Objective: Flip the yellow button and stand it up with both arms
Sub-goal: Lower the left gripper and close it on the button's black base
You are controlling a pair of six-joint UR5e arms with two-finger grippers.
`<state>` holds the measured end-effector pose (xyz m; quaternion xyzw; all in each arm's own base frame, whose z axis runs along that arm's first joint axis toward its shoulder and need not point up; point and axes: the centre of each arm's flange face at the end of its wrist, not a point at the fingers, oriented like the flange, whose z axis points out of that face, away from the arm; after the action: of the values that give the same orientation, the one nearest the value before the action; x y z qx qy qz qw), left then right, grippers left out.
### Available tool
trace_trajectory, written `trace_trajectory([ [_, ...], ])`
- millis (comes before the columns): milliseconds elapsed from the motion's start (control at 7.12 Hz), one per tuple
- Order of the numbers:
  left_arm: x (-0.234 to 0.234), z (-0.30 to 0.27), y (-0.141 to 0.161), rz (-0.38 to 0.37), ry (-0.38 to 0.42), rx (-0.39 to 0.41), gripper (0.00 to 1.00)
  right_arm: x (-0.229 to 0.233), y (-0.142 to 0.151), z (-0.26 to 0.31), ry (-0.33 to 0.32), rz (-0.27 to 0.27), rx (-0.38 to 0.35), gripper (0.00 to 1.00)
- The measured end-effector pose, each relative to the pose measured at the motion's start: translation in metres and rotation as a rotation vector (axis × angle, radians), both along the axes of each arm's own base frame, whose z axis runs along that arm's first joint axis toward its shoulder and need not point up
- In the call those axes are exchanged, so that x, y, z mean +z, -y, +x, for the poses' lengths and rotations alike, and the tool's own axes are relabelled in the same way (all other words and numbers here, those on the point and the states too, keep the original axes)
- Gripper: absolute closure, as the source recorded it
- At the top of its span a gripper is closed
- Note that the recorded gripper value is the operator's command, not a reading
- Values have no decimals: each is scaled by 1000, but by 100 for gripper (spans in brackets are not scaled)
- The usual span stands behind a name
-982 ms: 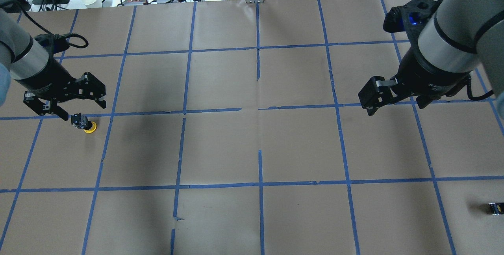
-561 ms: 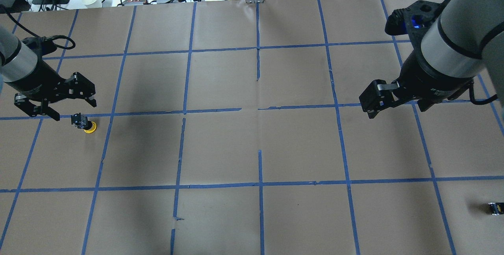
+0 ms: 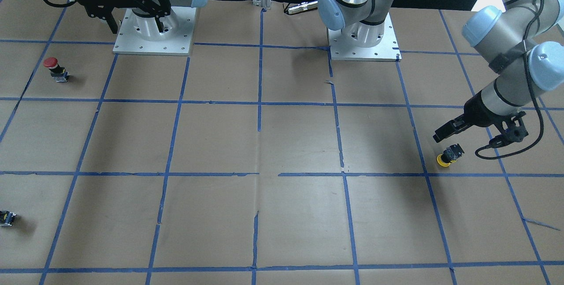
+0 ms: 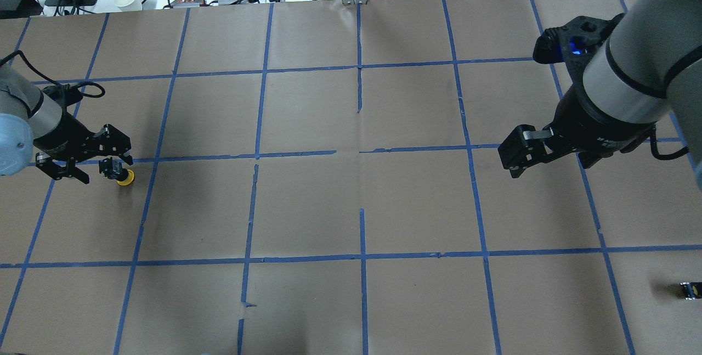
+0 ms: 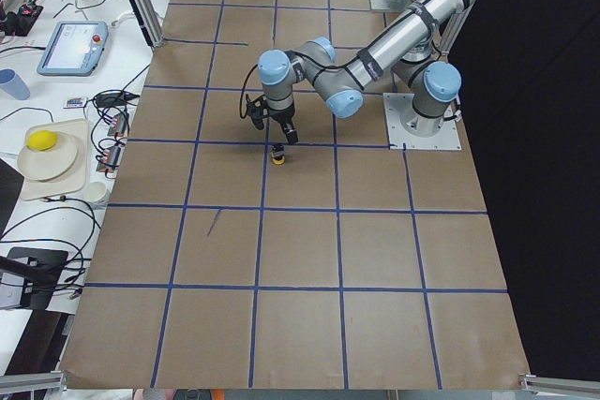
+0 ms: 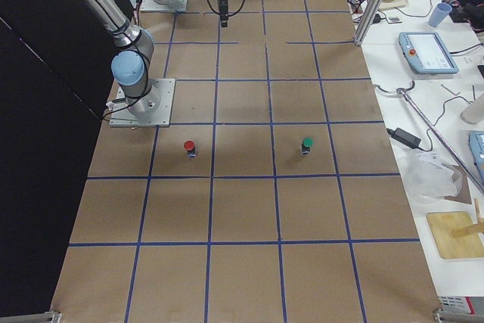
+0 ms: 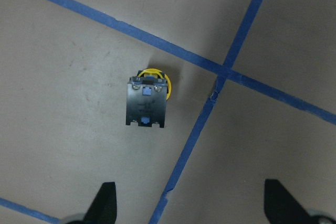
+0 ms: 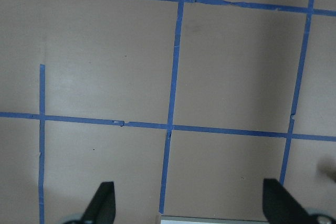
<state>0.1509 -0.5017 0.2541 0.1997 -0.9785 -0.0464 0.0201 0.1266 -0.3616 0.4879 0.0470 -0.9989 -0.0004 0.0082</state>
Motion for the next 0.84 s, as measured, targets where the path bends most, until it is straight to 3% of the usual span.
trace_trajectory([
  [281,-15,19,7,-34,11,-38,1,2,-2,1,-1,-4,2,0],
  [702,-30,26,9,-31,0,-32,1,4,-19,13,30,18,42,0],
  [842,-32,27,9,-28,-2,-32,17,5,-26,20,61,19,67,0],
])
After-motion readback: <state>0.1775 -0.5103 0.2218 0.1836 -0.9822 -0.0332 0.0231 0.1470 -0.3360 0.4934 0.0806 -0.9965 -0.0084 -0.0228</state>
